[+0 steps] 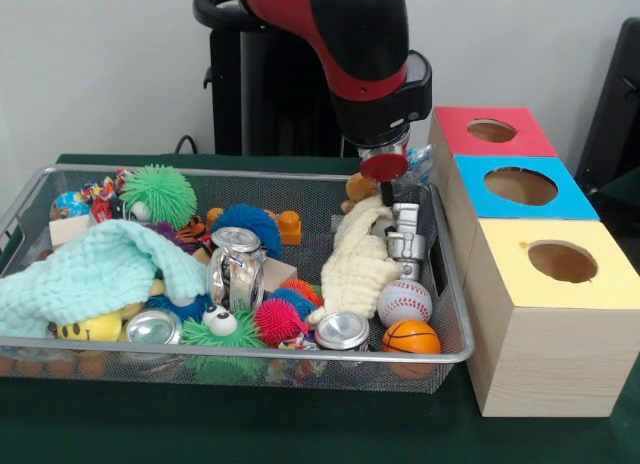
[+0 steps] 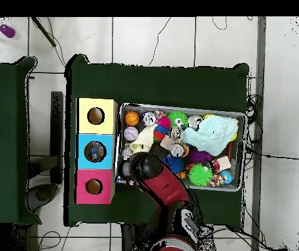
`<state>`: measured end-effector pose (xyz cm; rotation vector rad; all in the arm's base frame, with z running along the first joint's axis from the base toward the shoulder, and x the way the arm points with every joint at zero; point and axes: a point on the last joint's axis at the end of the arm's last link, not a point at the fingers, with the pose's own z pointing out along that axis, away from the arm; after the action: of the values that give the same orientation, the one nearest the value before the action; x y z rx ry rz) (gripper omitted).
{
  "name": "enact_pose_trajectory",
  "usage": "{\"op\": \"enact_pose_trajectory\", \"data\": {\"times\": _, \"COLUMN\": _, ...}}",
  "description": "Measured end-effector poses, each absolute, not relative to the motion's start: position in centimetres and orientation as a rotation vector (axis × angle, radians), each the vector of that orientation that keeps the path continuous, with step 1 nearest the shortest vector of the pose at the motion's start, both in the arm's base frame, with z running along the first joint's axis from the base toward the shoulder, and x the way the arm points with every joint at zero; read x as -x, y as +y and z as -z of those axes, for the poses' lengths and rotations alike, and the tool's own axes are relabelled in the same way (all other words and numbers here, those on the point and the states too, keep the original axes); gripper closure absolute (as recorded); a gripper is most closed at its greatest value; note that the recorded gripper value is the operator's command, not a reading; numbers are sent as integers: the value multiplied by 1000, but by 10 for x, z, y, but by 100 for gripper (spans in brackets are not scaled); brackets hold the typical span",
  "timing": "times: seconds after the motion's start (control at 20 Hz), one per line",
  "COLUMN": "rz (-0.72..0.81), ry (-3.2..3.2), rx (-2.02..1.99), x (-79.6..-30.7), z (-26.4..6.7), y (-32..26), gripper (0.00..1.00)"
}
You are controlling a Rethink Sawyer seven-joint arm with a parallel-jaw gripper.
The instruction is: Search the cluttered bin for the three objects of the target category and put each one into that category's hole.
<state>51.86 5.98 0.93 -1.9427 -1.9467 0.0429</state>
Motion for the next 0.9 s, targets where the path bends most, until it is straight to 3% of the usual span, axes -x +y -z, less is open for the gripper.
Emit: {"op": "enact_pose_trajectory", "data": {"times": 0.9, "rz": -100, "ry": -1628, "rx": 2081, "x": -560, "z": -58, "y": 57, "gripper": 100}}
